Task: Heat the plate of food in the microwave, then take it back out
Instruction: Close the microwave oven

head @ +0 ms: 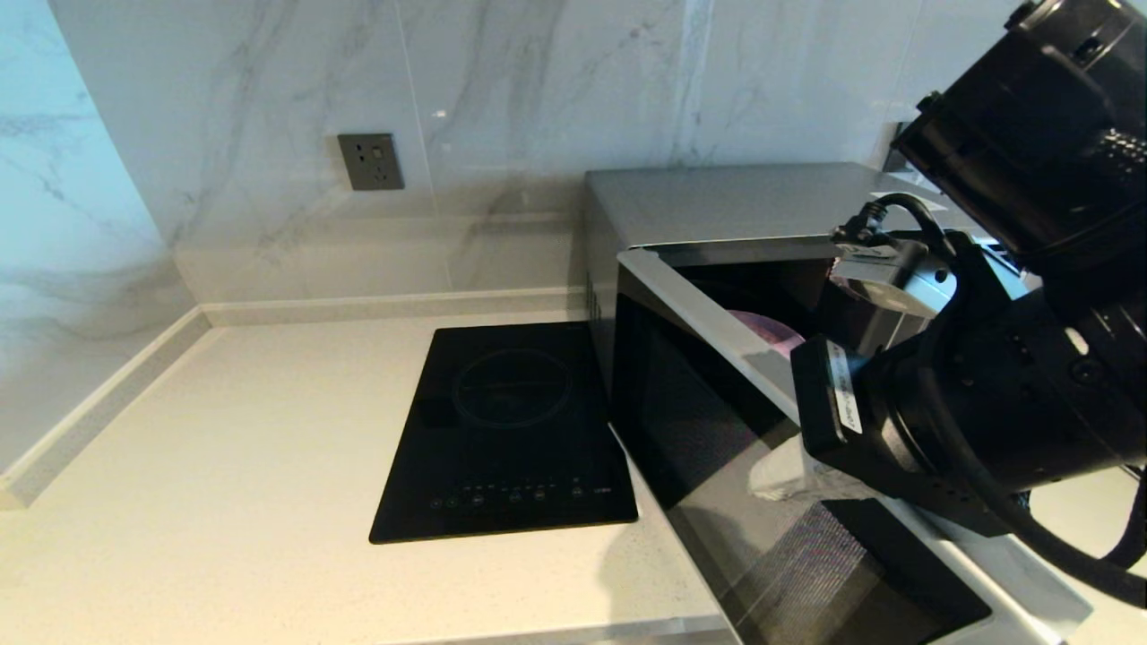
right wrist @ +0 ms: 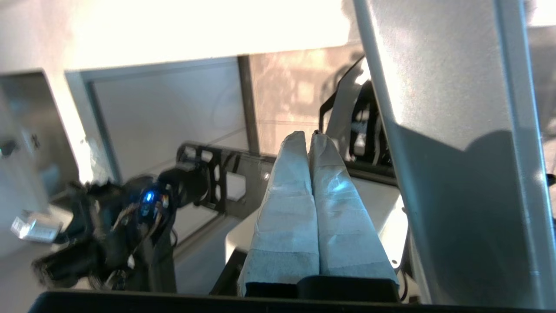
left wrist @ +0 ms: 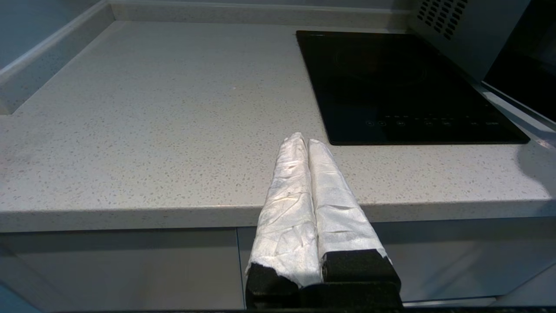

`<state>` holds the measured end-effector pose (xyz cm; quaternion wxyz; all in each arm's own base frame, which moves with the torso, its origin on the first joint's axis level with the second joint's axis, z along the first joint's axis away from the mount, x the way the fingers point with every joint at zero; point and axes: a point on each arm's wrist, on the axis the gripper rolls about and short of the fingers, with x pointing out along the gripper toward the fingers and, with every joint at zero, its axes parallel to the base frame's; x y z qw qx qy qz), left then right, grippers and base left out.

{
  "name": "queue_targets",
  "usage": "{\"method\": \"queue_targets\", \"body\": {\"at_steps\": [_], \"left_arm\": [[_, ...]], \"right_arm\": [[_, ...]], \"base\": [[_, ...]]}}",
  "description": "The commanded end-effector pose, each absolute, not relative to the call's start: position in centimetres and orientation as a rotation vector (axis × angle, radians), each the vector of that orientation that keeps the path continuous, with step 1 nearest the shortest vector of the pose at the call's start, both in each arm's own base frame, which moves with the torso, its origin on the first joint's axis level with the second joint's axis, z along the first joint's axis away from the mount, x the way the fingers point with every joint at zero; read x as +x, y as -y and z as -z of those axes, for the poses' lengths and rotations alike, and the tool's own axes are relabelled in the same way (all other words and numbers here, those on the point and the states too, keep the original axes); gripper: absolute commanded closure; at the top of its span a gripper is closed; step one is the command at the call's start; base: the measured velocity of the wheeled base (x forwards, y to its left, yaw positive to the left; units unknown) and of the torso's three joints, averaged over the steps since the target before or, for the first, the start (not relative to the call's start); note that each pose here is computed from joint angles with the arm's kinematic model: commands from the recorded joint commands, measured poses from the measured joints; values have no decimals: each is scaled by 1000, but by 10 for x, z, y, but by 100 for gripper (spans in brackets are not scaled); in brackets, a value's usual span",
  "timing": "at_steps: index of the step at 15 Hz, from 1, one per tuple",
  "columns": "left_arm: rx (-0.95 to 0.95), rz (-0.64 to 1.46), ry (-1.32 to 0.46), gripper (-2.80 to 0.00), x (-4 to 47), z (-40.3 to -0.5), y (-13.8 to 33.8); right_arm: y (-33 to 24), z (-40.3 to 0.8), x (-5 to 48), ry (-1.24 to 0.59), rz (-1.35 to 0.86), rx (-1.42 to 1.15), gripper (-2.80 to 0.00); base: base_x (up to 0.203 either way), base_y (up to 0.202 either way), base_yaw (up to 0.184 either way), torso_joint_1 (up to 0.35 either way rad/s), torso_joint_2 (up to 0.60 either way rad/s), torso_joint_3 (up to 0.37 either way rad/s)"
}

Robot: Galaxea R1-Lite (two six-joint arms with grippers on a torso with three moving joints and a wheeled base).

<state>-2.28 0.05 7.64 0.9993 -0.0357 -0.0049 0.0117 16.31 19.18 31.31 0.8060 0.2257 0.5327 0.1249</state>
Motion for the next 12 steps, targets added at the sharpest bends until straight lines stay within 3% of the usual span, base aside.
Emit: {"method": "queue_targets", "body": {"at_steps": [1, 12], "left_arm": [[-72, -24, 9, 0, -23, -76, 0], [-72, -24, 9, 0, -23, -76, 0]], "right_arm": [[-183, -311, 170, -1116, -210, 481, 0], [-114, -309, 219, -998, 44, 519, 0]], "base": [[0, 0, 0, 0, 0, 0], [0, 0, 0, 0, 0, 0]]}}
